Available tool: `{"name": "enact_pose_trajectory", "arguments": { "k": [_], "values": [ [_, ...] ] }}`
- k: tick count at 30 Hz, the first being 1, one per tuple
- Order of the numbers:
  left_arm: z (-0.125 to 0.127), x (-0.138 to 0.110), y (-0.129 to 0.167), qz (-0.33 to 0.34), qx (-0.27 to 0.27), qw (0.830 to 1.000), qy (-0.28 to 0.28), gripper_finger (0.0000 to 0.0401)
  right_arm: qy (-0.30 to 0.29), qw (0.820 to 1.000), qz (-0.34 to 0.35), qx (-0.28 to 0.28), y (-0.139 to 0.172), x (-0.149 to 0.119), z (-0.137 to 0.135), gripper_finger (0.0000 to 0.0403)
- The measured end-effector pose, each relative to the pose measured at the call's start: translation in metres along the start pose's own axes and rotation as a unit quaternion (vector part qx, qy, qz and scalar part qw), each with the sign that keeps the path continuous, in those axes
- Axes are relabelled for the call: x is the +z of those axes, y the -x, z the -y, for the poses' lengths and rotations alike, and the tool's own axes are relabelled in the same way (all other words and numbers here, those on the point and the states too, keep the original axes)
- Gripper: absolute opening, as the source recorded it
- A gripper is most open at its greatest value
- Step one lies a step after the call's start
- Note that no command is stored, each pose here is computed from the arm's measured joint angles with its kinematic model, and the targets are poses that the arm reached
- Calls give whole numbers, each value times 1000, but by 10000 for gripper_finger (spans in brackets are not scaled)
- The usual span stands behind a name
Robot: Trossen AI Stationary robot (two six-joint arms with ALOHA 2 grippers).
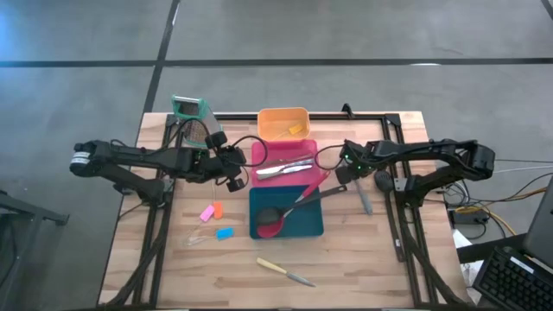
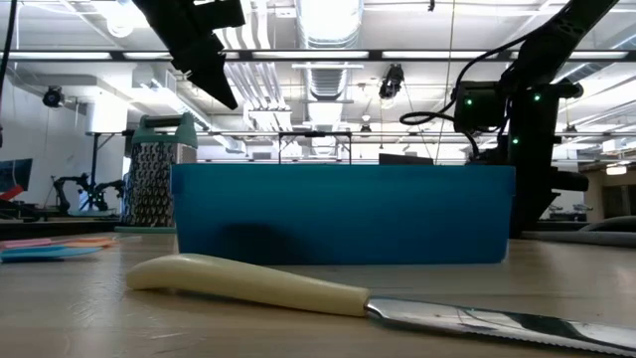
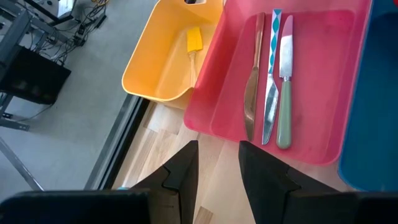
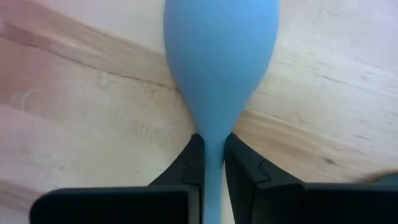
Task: Pick & Place Kitchen Items
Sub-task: Put the gray spoon into the blue bin
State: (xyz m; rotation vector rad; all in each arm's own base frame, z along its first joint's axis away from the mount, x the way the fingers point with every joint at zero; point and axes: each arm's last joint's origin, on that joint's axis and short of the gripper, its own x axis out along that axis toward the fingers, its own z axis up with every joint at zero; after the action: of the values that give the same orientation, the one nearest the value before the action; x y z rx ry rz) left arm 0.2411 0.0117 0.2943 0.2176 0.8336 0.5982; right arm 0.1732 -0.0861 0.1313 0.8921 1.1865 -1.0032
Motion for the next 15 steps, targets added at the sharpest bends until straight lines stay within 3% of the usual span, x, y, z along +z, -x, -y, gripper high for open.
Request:
{"name": "enact_pose_trajectory", "arguments": {
  "k": [11,15],
  "values": [
    [0,0,0,0,0,1000,0,119,24,1000,2,9,7,2,-1,25],
    [0,0,0,0,0,1000,1,119,26,999,15,20,17,3,-1,6]
  ]
}}
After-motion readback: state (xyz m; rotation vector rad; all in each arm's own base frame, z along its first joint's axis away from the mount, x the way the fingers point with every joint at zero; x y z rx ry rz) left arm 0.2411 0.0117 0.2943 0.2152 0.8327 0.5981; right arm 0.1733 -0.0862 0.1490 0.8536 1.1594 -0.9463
